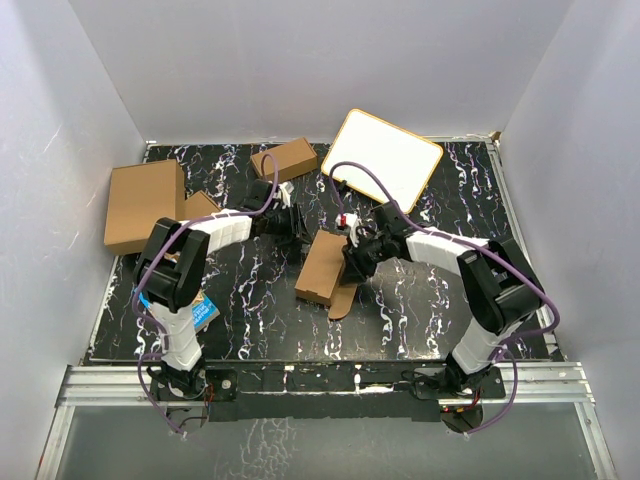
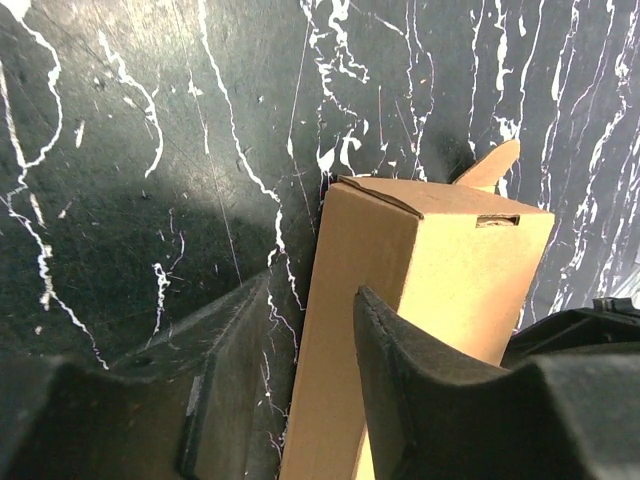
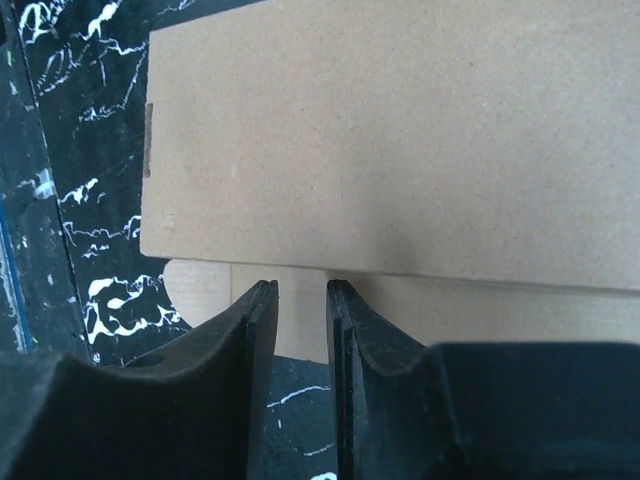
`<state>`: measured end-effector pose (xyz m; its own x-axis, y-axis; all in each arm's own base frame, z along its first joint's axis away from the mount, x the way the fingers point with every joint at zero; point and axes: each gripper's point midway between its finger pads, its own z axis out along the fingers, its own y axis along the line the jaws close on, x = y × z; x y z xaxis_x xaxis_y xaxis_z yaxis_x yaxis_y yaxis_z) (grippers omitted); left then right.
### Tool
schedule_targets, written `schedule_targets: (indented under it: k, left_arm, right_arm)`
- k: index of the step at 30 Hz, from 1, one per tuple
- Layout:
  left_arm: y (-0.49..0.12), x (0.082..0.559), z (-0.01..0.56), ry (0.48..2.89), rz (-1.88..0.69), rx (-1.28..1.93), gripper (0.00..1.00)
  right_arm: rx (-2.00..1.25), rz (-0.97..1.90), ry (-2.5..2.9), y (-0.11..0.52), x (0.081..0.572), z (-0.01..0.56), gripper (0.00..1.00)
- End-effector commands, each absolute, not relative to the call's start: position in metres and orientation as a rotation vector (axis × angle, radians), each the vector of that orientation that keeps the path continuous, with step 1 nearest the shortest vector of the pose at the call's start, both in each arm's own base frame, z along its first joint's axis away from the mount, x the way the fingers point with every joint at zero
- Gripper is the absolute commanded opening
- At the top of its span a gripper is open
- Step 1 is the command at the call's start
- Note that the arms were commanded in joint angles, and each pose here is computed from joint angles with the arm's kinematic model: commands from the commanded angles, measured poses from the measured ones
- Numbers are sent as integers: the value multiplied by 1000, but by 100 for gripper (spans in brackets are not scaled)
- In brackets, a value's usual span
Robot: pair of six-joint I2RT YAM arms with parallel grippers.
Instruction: Fold the paper box
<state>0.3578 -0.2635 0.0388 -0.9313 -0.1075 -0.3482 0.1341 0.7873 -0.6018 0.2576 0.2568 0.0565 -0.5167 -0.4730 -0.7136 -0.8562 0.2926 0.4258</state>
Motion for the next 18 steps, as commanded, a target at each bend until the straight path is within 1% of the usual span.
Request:
schedule_targets:
  k: [1, 4, 9, 12, 14, 16, 18]
  left_arm:
    - [-249, 374, 62, 2550, -825, 77, 41]
    - [-229, 384, 77, 2481, -723, 73, 44]
    - [-215, 384, 118, 2334, -663, 120, 60]
    - [-215, 373, 140, 2251, -708, 144, 74]
    - [-216, 361, 151, 2202, -767, 148, 83]
    - [-224, 348, 159, 2172, -865, 164, 84]
    - [-234, 335, 162, 2161, -972, 192, 81]
  right_arm:
    - [-1315, 998, 1966, 254, 272, 80, 36]
    - [-1382, 926, 1909, 245, 267, 85, 44]
    - [-1497, 1003, 1747, 248, 244, 96, 50]
    - [-1564, 1078, 1644, 250, 226, 99, 50]
    - [-1608, 1074, 1572, 248, 220, 97, 50]
    - [-1633, 1034, 1536, 246, 220, 94, 49]
    - [-1607, 987, 1554, 245, 228, 95, 49]
